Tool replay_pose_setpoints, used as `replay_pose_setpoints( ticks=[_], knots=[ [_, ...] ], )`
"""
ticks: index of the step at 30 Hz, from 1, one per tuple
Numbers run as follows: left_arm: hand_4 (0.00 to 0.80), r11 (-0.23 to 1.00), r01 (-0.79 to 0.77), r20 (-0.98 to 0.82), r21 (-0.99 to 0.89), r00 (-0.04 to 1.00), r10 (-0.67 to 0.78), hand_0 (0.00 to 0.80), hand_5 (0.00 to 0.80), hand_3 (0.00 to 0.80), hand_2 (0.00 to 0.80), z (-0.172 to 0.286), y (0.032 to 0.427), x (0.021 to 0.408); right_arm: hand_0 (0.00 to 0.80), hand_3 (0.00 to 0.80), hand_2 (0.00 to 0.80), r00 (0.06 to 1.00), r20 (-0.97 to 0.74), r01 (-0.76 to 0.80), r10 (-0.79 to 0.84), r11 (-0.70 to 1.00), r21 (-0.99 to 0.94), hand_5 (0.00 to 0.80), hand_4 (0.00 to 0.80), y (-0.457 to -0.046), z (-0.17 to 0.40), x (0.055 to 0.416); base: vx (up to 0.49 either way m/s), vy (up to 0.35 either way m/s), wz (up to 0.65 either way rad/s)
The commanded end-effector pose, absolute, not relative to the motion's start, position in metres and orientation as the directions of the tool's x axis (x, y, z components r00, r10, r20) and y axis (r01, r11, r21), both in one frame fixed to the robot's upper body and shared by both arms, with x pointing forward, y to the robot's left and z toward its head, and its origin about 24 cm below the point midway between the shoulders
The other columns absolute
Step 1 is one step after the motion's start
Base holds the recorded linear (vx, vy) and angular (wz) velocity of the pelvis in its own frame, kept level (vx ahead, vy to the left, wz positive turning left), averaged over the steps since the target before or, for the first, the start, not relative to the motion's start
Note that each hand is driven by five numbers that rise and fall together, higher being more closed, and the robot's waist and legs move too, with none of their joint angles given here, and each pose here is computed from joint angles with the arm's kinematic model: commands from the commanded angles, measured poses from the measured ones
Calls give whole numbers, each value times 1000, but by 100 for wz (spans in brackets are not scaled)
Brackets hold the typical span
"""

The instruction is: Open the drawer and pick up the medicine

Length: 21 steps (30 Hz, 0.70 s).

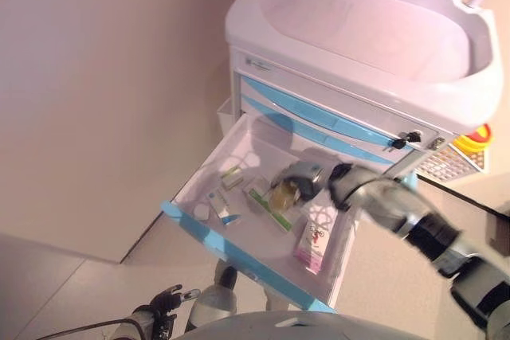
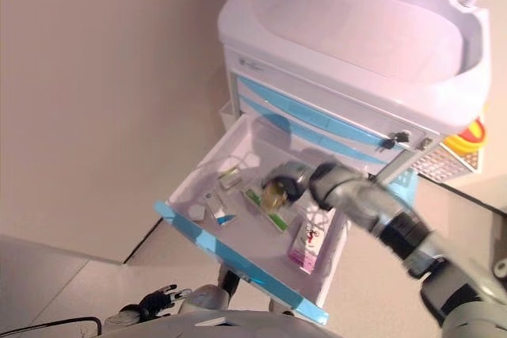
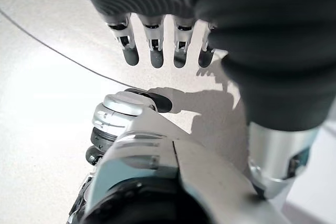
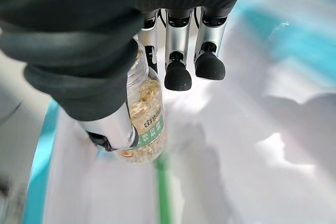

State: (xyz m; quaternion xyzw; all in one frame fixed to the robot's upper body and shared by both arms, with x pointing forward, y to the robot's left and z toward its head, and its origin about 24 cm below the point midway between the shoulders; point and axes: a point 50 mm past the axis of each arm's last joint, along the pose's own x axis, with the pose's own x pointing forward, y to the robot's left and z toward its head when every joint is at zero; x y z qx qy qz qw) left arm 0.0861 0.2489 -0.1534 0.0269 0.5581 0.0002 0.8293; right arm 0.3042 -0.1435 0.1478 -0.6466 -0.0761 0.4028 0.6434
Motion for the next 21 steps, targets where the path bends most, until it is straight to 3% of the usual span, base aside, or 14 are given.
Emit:
replay_pose_setpoints(
  ticks=[1, 6, 9, 15, 21],
  knots=[
    [0, 999, 12, -943, 43, 330, 37, 0, 0, 0, 0, -156, 252, 77, 800, 800, 800, 660, -240, -409, 712, 73, -910, 800, 800, -151, 224, 312, 43, 34, -22],
    [0, 999, 34, -950, 40, 310, 28, 0, 0, 0, 0, -156, 258, 71, 800, 800, 800, 779, 210, -233, 591, 583, -778, 800, 800, -198, 296, 334, 47, 39, -15],
    [0, 998, 46, -952, 35, 306, 20, 0, 0, 0, 0, -155, 260, 72, 800, 800, 800, 844, 291, -114, 451, 680, -725, 800, 800, -227, 317, 340, 31, 30, -1],
    [0, 998, 47, -957, 38, 290, 23, 0, 0, 0, 0, -154, 262, 73, 800, 800, 800, 944, 263, 64, 198, 673, -737, 800, 800, -276, 328, 351, 11, 4, 3],
    [0, 997, 50, -962, 50, 271, 35, 0, 0, 0, 0, -153, 265, 73, 800, 800, 800, 994, 103, 74, 31, 498, -864, 800, 800, -306, 326, 359, 10, 3, 4]
  ],
)
